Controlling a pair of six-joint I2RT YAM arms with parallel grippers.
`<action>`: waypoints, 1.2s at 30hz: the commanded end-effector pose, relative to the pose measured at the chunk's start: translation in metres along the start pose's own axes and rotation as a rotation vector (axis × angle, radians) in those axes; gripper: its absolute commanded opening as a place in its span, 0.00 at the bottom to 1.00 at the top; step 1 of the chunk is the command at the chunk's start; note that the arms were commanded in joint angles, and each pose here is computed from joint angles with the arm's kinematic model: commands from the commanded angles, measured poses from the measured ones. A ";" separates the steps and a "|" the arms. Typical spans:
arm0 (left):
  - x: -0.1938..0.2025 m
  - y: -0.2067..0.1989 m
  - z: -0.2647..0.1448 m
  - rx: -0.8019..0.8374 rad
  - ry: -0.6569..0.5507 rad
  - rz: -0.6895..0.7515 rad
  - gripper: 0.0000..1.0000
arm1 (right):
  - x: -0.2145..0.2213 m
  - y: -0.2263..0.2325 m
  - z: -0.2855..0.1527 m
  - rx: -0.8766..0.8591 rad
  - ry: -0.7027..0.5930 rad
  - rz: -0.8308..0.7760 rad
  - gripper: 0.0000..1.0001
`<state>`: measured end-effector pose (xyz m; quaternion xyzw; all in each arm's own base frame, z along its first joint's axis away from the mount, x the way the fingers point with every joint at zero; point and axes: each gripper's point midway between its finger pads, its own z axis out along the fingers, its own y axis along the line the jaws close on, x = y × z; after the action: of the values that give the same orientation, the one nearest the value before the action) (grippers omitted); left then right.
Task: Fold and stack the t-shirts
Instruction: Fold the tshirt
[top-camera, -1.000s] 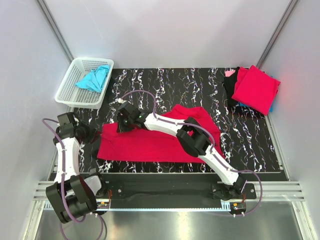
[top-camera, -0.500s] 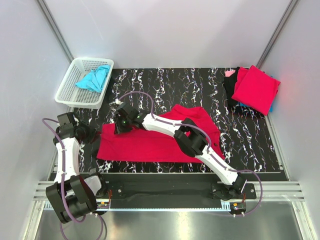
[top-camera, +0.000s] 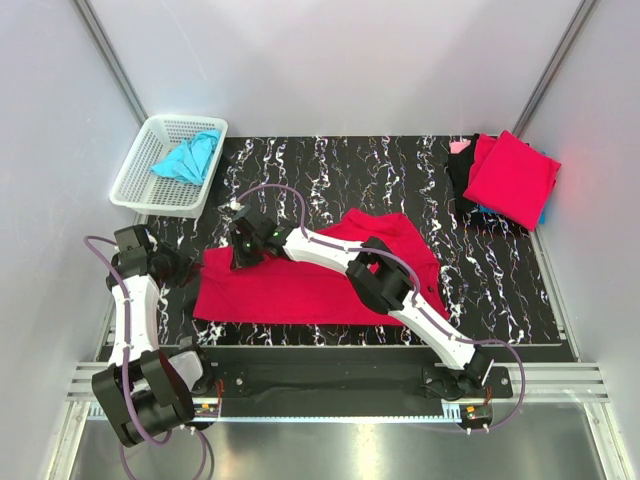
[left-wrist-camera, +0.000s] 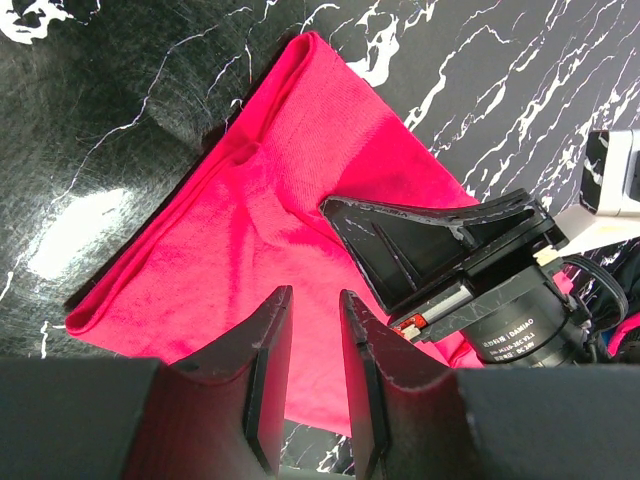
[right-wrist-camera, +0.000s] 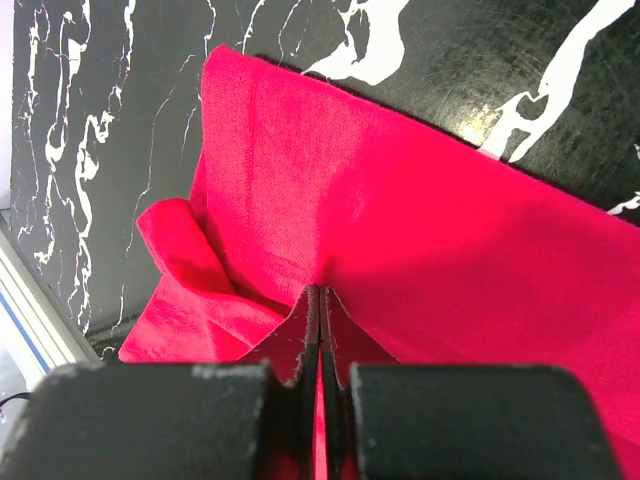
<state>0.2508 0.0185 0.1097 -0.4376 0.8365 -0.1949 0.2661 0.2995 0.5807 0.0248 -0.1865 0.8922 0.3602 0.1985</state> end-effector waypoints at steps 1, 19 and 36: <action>-0.001 -0.003 -0.002 0.028 -0.009 0.021 0.30 | -0.002 0.010 -0.003 0.009 -0.012 -0.030 0.00; 0.002 -0.002 -0.001 0.030 0.005 0.029 0.30 | -0.042 0.029 -0.023 0.014 -0.116 -0.122 0.00; 0.009 0.003 0.003 0.023 0.032 0.007 0.31 | -0.086 0.012 -0.012 0.056 -0.246 -0.115 0.00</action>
<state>0.2455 0.0164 0.1038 -0.4325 0.8417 -0.1943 0.2585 0.3426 0.5976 0.0681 -0.2031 0.8661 0.3469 0.2971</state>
